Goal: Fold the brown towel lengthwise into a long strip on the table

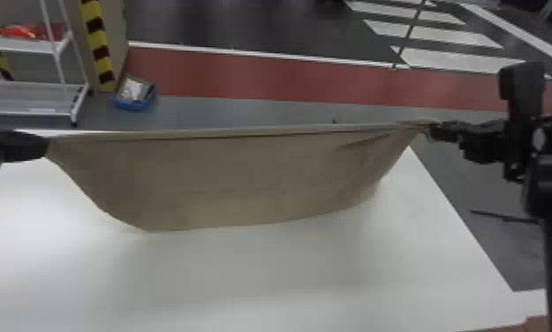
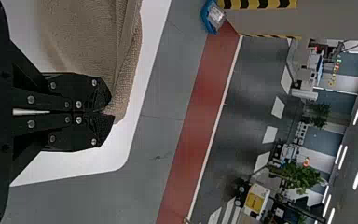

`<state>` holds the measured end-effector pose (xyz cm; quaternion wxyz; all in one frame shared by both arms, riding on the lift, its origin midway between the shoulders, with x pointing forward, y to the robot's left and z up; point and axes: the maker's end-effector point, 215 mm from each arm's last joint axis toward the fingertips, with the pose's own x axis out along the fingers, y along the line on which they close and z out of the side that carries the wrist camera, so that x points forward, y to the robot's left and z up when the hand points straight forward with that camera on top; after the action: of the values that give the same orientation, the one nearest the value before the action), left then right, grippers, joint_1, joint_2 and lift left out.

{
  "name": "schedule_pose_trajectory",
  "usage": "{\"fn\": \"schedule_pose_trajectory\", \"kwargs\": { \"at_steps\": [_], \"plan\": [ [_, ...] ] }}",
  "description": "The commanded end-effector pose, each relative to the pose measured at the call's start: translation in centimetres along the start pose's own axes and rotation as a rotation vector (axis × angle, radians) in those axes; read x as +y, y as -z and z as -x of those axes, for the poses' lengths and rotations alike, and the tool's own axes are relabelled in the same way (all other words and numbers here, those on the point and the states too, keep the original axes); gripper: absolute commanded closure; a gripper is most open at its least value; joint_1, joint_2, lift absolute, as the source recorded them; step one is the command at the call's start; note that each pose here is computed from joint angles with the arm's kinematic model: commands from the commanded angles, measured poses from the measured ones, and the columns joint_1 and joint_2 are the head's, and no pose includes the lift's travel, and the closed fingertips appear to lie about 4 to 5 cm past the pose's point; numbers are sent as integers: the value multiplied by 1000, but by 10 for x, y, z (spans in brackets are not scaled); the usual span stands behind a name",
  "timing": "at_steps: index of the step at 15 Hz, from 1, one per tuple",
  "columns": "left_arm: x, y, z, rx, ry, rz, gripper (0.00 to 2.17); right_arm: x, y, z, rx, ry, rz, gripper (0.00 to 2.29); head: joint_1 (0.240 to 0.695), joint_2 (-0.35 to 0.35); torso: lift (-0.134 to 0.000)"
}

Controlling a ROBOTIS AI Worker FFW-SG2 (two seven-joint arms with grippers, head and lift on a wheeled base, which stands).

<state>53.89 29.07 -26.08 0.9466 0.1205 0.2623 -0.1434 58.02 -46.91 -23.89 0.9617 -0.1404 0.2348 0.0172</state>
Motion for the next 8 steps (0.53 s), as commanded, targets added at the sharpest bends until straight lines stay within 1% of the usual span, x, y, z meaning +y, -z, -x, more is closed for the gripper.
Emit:
{"fn": "schedule_pose_trajectory", "kwargs": {
  "at_steps": [1,2,3,4,5,6,7,8],
  "plan": [
    [36,-24,-37,29,-38,59,1433,18,-31,-45,35,-10,38,2125,601,-176,-92],
    [50,-41,-57,37,-62,71,1433,20,-47,-64,38,2,33,2125,582,-159,-92],
    [61,-51,-71,47,-83,83,1619,17,-64,-77,33,20,20,2125,567,-142,-92],
    [73,-70,-78,32,-130,102,1916,11,-88,-84,5,33,3,2128,534,-113,-92],
    [83,-87,-77,12,-169,105,1943,5,-109,-83,-21,39,-11,2128,512,-102,-92],
    [87,-95,-74,-3,-177,113,1946,-1,-120,-79,-39,48,-17,2128,492,-94,-92],
    [86,-114,-61,-48,-176,113,1946,-4,-129,-73,-56,50,-23,2128,468,-88,-92],
    [78,-121,-46,-90,-165,113,1946,-8,-128,-62,-65,38,-51,2128,450,-87,-92]
  ]
}}
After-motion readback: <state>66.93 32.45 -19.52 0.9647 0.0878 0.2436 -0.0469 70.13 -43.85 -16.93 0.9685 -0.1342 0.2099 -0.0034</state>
